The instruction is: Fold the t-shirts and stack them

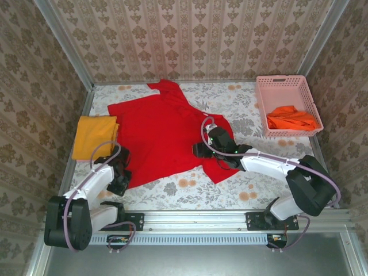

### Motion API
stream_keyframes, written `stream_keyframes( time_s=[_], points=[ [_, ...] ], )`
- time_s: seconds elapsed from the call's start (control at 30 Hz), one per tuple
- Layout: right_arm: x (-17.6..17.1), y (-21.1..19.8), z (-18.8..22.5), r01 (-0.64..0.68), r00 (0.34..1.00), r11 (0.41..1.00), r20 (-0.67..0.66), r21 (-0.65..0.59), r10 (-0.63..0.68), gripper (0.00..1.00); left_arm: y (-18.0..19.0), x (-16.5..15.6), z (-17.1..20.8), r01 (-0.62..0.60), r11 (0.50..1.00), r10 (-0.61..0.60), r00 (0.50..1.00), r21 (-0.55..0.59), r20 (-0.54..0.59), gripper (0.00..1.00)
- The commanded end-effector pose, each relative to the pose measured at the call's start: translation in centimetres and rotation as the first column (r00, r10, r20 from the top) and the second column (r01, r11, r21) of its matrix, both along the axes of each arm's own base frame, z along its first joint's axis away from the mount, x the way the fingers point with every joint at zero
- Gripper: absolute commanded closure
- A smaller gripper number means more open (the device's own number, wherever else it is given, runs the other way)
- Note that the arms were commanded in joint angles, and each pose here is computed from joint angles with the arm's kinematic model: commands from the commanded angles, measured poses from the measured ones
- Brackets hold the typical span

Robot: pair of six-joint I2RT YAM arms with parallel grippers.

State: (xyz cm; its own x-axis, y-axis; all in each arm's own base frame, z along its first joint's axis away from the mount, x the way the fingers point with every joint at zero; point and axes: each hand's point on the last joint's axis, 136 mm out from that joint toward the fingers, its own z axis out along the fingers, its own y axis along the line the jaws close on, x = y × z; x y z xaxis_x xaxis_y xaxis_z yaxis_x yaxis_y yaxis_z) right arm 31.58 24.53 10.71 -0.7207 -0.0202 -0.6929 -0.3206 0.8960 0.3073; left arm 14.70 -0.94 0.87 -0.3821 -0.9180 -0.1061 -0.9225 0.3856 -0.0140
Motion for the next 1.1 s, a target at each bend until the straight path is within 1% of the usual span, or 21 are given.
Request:
stream_keyframes(
  time_s=[0.0, 0.1, 0.13, 0.2, 0.27, 0.33, 0.37, 0.5, 0.6, 0.67, 0.77, 0.9, 1.07],
  points=[
    [-0.8, -2.9, 0.6, 0.085, 0.996, 0.996, 0.003, -0.04, -0.085, 0.3, 0.0, 1.4, -1.4, 0.033, 0.999, -0.032, 0.998, -0.014, 0.063, 0.76],
    [-1.9, -6.6, 0.5, 0.192, 0.981, 0.975, 0.015, -0.112, -0.192, 0.31, 0.2, 1.6, -1.4, 0.037, 0.999, -0.035, 0.996, -0.023, 0.084, 0.97],
    [-2.4, -8.1, 0.2, 0.231, 0.973, 0.964, 0.01, -0.133, -0.232, 0.31, 0.3, 1.6, -1.5, 0.034, 0.999, -0.032, 0.995, -0.026, 0.09, 1.0],
    [-3.8, -11.4, -0.9, 0.314, 0.946, 0.933, -0.021, -0.175, -0.323, 0.32, 0.4, 1.8, -1.5, 0.031, 0.999, -0.027, 0.994, -0.037, 0.11, 1.0],
    [-4.9, -13.5, -1.9, 0.336, 0.933, 0.924, -0.066, -0.184, -0.352, 0.32, 0.6, 2.0, -1.3, 0.038, 0.999, -0.033, 0.992, -0.039, 0.122, 1.0],
    [-5.6, -14.8, -3.1, 0.325, 0.928, 0.932, -0.137, -0.161, -0.347, 0.32, 0.7, 2.6, -1.1, 0.053, 0.998, -0.047, 0.99, -0.035, 0.135, 1.0],
    [-5.7, -15.0, -3.5, 0.316, 0.927, 0.938, -0.164, -0.144, -0.338, 0.32, 0.7, 2.9, -1.0, 0.059, 0.998, -0.054, 0.989, -0.034, 0.139, 1.0],
    [-4.1, -14.6, -4.2, 0.258, 0.934, 0.959, -0.223, -0.113, -0.278, 0.41, 0.6, 4.0, -0.6, 0.088, 0.996, -0.083, 0.987, -0.029, 0.137, 1.0],
    [-2.3, -13.7, -4.8, 0.227, 0.93, 0.964, -0.262, -0.135, -0.256, 0.47, 0.6, 4.4, -0.6, 0.092, 0.995, -0.087, 0.987, -0.032, 0.137, 1.0],
    [-1.8, -13.5, -5.5, 0.214, 0.92, 0.964, -0.299, -0.154, -0.253, 0.49, 0.5, 4.6, -0.6, 0.093, 0.995, -0.087, 0.986, -0.038, 0.145, 1.0],
    [-2.0, -13.4, -7.1, 0.203, 0.901, 0.963, -0.35, -0.178, -0.255, 0.52, 0.4, 4.7, -0.4, 0.095, 0.995, -0.088, 0.985, -0.041, 0.152, 1.0],
    [-3.1, -13.3, -8.7, 0.195, 0.875, 0.961, -0.408, -0.195, -0.26, 0.53, 0.4, 4.9, -0.3, 0.098, 0.994, -0.09, 0.983, -0.04, 0.16, 1.0],
    [-3.7, -13.4, -8.9, 0.188, 0.866, 0.945, -0.408, -0.268, -0.288, 0.58, 0.4, 4.9, -0.3, 0.1, 0.994, -0.092, 0.983, -0.04, 0.158, 1.0]
  ],
)
